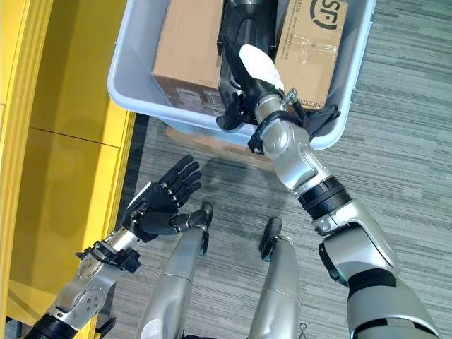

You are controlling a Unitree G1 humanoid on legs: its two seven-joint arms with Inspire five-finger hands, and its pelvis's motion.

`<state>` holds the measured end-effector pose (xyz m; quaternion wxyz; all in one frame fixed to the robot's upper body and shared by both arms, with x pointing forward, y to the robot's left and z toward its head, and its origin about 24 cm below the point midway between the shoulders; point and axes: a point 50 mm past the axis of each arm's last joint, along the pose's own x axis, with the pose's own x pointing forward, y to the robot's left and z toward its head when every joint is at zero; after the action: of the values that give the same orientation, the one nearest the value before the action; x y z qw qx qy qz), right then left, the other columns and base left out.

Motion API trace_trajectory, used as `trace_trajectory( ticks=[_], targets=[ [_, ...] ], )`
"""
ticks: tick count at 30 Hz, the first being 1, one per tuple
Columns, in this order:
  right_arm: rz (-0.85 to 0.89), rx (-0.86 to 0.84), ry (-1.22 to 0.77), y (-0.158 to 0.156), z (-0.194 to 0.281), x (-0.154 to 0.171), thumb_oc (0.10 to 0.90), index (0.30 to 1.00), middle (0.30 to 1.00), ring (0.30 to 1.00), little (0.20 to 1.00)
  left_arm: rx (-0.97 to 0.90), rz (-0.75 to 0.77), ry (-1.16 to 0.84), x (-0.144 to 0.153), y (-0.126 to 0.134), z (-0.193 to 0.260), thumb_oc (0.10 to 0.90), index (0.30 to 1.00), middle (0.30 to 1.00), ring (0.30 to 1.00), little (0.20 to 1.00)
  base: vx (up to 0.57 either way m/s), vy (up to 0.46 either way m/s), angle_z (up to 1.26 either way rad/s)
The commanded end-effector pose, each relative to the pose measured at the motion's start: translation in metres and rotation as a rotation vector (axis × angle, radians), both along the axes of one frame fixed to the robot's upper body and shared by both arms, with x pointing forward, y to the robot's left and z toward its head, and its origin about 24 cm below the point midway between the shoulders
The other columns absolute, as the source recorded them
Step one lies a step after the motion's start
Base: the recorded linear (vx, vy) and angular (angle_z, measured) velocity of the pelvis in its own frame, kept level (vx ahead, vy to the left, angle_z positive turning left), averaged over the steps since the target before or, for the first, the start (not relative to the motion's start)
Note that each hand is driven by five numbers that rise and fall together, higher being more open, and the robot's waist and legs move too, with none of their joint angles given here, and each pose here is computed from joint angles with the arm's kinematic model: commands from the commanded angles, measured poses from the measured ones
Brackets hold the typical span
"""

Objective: Move parts from the plastic box to the shelf.

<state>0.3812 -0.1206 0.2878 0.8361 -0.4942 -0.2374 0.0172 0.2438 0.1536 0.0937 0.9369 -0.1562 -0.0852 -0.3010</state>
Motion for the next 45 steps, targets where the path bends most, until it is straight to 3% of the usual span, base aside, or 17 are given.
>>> trace_trajectory(
  ticks=[1, 4, 16, 27, 40, 41, 45],
  targets=[
    [-0.160, 0.030, -0.016, -0.027, 0.023, 0.012, 0.900, 1.000, 1.000, 1.000, 1.000, -0.159, -0.069, -0.210, -0.013, -0.016, 0.048, 0.900, 1.000, 1.000, 1.000, 1.000, 0.04, -0.002, 0.11],
    [-0.233, 0.173, 0.096, -0.053, 0.013, 0.024, 0.900, 1.000, 1.000, 1.000, 1.000, -0.151, -0.056, -0.203, -0.012, -0.015, 0.050, 0.900, 1.000, 1.000, 1.000, 1.000, 0.02, -0.016, 0.12],
    [-0.605, 0.251, 0.023, -0.128, 0.033, 0.023, 0.900, 1.000, 1.000, 1.000, 1.000, -0.107, -0.058, -0.213, -0.016, -0.007, 0.046, 0.900, 1.000, 1.000, 1.000, 1.000, -0.02, -0.028, 0.12],
    [-0.770, -0.014, -0.138, -0.127, 0.054, 0.016, 0.900, 1.000, 1.000, 1.000, 1.000, -0.102, -0.058, -0.229, -0.018, -0.008, 0.044, 0.900, 1.000, 1.000, 1.000, 1.000, 0.00, -0.001, 0.02],
    [-0.941, -0.090, -0.148, -0.156, 0.049, 0.008, 0.900, 1.000, 1.000, 1.000, 1.000, -0.084, -0.054, -0.241, -0.019, -0.003, 0.045, 0.900, 1.000, 1.000, 1.000, 1.000, -0.01, -0.018, 0.00],
    [-0.938, -0.075, -0.138, -0.157, 0.047, 0.008, 0.400, 0.300, 0.300, 0.300, 0.300, -0.085, -0.053, -0.242, -0.019, -0.003, 0.045, 0.900, 1.000, 1.000, 1.000, 1.000, -0.02, -0.011, -0.04],
    [-0.947, -0.051, -0.143, -0.161, 0.046, 0.007, 0.400, 0.300, 0.300, 0.300, 0.300, -0.083, -0.050, -0.245, -0.018, -0.003, 0.047, 0.900, 1.000, 1.000, 1.000, 1.000, -0.03, -0.031, -0.05]
  ],
)
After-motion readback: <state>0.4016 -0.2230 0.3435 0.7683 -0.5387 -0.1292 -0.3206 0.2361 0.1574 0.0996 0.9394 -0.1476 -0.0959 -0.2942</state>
